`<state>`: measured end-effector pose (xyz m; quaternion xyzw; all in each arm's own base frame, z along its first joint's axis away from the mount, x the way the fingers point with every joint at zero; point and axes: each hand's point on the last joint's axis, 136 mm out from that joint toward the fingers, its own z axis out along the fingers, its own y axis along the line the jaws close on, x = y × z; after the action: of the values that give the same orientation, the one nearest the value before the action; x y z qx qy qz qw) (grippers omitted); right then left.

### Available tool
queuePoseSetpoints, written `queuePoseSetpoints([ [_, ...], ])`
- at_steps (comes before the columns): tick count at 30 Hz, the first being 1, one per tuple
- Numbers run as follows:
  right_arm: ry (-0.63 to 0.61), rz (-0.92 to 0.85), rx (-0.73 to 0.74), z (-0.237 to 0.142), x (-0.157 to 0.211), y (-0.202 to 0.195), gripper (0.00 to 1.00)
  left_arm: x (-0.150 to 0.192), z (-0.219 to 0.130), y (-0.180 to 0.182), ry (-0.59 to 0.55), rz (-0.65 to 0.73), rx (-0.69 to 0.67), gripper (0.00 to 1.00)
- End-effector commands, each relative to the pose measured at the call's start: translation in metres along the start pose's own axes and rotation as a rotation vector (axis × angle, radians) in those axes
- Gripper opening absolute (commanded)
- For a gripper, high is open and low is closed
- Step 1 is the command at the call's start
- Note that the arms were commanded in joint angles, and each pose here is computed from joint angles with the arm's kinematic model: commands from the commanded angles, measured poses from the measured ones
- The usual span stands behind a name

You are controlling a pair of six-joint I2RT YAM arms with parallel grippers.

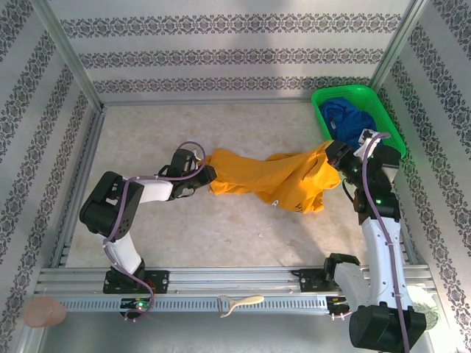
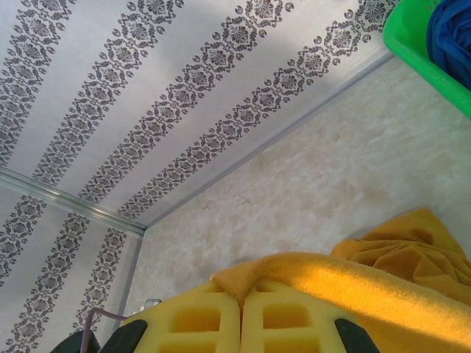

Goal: Fold the inside-out t-shirt

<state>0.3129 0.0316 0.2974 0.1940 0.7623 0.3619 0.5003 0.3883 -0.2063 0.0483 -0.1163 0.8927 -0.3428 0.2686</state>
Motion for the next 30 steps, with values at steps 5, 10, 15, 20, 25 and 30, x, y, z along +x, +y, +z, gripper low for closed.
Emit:
queuePoseSetpoints([
  [5,-0.068,-0.047,-0.025,-0.004,-0.031,0.022,0.00,-0.057,-0.034,-0.049,-0.111,0.088,0.061,0.02],
  [10,-0.151,-0.060,-0.069,-0.007,-0.083,0.054,0.00,-0.143,-0.123,-0.107,-0.269,0.167,0.142,0.00],
  [15,-0.269,-0.074,-0.154,-0.029,-0.150,0.102,0.00,-0.215,-0.236,-0.169,-0.457,0.254,0.244,0.00],
  [20,-0.337,-0.109,-0.266,-0.057,-0.192,0.160,0.00,-0.256,-0.337,-0.215,-0.647,0.289,0.344,0.00],
  [25,-0.364,-0.154,-0.360,-0.087,-0.200,0.207,0.00,-0.258,-0.406,-0.252,-0.771,0.328,0.420,0.00],
  [30,-0.416,-0.192,-0.445,-0.129,-0.194,0.247,0.00,-0.236,-0.471,-0.283,-0.889,0.366,0.473,0.00],
])
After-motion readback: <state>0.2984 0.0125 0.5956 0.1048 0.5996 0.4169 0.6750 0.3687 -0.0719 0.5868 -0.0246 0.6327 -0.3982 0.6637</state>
